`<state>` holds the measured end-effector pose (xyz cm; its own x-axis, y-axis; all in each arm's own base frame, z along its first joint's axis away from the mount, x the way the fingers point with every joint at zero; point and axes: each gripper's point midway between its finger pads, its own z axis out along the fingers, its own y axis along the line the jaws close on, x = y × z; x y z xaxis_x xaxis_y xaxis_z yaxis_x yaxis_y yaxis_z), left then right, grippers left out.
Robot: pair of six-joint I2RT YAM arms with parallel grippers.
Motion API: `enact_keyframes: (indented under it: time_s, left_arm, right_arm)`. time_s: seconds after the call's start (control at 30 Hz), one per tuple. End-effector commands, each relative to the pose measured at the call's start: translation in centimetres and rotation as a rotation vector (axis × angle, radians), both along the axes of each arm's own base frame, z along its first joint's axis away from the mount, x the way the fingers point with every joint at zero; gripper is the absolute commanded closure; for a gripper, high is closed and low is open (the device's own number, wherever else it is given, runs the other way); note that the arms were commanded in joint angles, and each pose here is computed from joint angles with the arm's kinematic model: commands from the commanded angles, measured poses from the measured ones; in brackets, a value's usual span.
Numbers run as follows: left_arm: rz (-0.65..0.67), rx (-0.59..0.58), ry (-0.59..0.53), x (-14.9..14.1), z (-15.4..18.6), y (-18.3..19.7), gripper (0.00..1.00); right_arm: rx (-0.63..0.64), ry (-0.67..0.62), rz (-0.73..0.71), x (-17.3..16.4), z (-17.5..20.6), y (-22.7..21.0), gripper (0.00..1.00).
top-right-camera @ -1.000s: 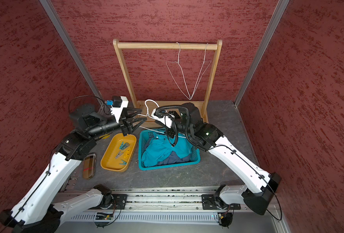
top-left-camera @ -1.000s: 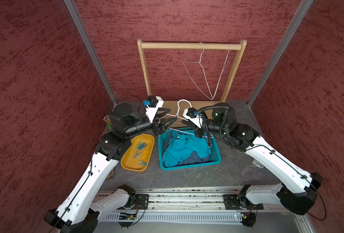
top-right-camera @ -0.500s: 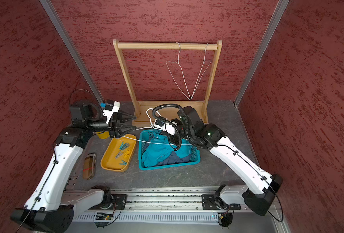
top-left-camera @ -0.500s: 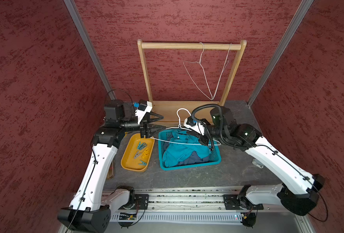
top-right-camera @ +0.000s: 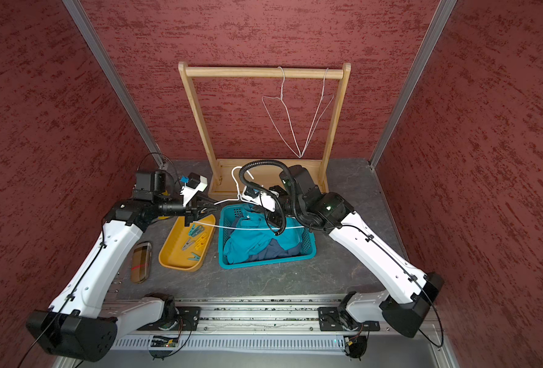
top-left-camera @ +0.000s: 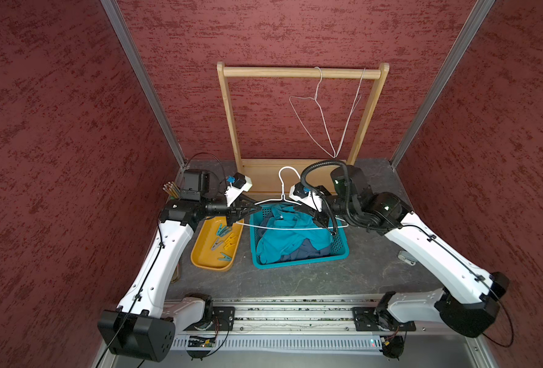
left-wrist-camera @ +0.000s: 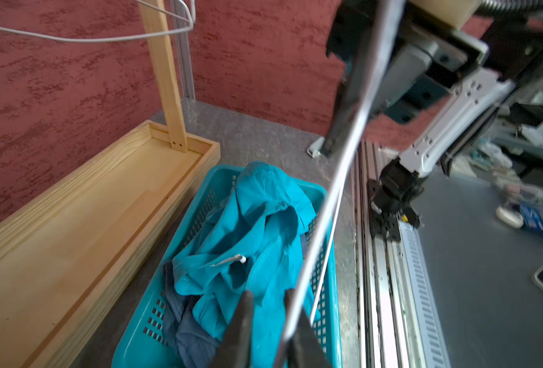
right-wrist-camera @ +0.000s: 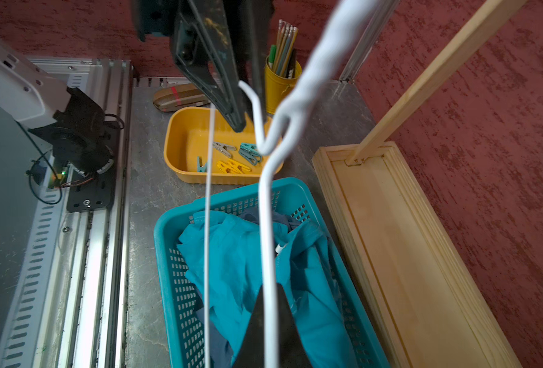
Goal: Remove the clothespins securing t-shirts to the hanger
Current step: Place the hanger on the clothes rail.
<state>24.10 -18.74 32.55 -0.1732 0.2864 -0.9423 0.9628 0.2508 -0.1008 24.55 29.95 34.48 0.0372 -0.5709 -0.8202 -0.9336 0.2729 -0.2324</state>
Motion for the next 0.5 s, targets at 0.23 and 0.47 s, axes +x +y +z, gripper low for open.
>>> enact_keyframes:
  time_s: [0.23, 0.47]
  left_arm:
    - [0.193, 0.0, 0.068, 0.4, 0.5, 1.8, 1.0]
    - [0.564, -0.039, 0.013, 5.0, 3.4, 5.6, 1.0]
  right_arm:
    - [0.275, -0.317, -0.254, 3.3, 6.1, -2.3, 0.4]
    - [0.393, -0.381, -0.5, 5.7, 8.2, -5.4, 0.27]
